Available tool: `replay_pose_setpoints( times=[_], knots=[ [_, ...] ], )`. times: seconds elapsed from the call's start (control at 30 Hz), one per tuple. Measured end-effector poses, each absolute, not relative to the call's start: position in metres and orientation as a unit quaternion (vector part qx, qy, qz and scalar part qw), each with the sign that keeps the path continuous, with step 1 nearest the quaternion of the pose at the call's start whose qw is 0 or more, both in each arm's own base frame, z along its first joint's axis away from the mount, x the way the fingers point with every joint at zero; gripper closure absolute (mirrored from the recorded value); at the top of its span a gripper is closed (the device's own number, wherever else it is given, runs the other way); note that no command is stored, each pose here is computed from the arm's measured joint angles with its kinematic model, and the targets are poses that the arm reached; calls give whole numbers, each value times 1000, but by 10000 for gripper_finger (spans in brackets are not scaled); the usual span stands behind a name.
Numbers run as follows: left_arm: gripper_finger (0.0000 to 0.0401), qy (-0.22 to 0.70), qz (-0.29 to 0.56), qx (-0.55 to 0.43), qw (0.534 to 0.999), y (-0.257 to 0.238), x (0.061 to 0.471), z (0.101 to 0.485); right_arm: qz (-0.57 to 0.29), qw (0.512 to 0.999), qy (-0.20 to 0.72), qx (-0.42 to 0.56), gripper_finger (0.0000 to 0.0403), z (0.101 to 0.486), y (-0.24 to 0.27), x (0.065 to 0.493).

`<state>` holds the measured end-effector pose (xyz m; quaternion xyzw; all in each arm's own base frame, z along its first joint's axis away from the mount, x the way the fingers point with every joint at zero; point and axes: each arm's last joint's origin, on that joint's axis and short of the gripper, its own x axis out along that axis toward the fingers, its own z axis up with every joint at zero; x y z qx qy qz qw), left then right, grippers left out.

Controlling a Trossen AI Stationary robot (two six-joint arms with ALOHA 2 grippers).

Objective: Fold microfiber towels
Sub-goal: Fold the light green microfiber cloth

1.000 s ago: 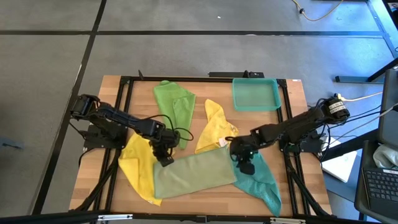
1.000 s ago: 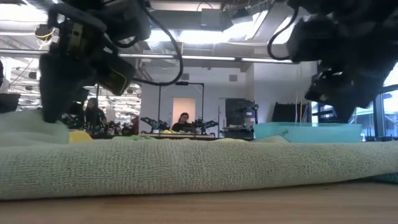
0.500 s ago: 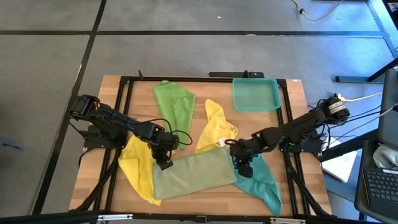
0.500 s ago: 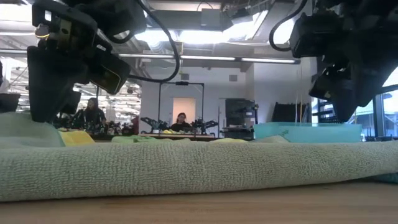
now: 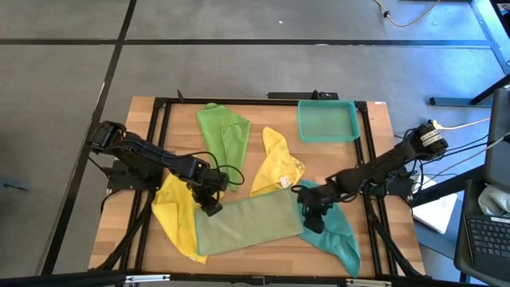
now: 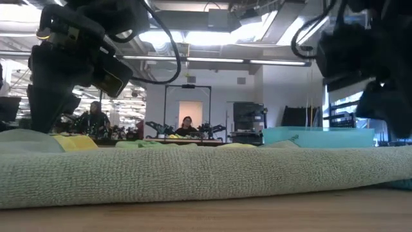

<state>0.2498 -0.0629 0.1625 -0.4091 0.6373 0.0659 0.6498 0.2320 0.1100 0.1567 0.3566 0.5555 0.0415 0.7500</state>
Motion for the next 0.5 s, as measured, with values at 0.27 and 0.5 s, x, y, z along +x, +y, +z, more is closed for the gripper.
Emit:
replay_pose_setpoints(
  times=[0.27,0.5],
  knots=[
    [252,587,122,-407,689,-61,241,183,-2,692,507,514,231,129,107,217],
    [252,493,199,-453,716,-68,225,212,-12,666,451,594,231,117,102,206]
  ],
)
